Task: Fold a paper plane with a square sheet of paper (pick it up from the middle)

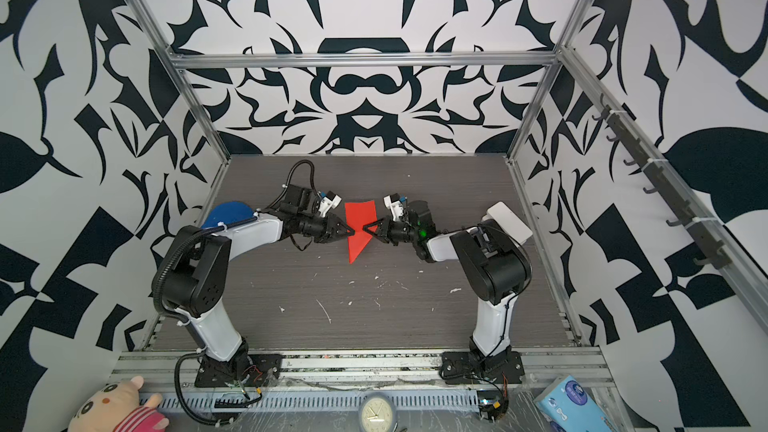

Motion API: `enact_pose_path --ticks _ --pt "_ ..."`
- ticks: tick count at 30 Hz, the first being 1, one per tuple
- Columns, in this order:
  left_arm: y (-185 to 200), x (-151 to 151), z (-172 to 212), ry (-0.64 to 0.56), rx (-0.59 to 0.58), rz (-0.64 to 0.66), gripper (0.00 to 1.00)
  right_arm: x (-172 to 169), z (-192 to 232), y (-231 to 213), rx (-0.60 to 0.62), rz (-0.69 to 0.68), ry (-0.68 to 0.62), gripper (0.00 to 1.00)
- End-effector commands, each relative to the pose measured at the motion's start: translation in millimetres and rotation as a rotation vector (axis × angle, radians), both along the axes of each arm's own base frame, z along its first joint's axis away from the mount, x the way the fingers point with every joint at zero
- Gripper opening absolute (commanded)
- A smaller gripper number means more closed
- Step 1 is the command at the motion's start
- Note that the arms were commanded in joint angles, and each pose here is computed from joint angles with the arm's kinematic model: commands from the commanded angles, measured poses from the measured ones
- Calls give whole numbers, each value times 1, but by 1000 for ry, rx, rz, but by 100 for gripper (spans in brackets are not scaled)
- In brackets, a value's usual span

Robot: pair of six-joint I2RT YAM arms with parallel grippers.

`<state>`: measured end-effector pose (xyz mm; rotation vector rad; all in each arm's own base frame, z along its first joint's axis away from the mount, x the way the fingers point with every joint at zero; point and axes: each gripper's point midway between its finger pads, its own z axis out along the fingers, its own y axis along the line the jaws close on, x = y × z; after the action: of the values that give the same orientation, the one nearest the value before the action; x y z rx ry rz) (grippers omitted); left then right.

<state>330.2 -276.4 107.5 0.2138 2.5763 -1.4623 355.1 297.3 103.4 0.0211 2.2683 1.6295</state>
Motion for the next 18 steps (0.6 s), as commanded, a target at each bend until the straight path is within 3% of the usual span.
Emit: enact_pose_path --ticks 1,5,9,13,17,18 --pt "12 13 -1 -31 84 83 36 9 0 -7 -58 -57 2 0" --pt "35 20 -7 -88 200 201 57 17 -11 -20 -154 -159 41 0" --pt "48 16 -2 -218 301 298 75 21 -17 -29 -265 -257 64 0" --pt "37 2 5 -418 435 281 84 23 -17 -36 -306 -359 97 0" --pt "16 -11 6 -600 479 221 84 18 -14 -44 -394 -444 115 0" --pt "10 -13 7 -642 477 201 88 16 -14 -46 -415 -467 127 0"
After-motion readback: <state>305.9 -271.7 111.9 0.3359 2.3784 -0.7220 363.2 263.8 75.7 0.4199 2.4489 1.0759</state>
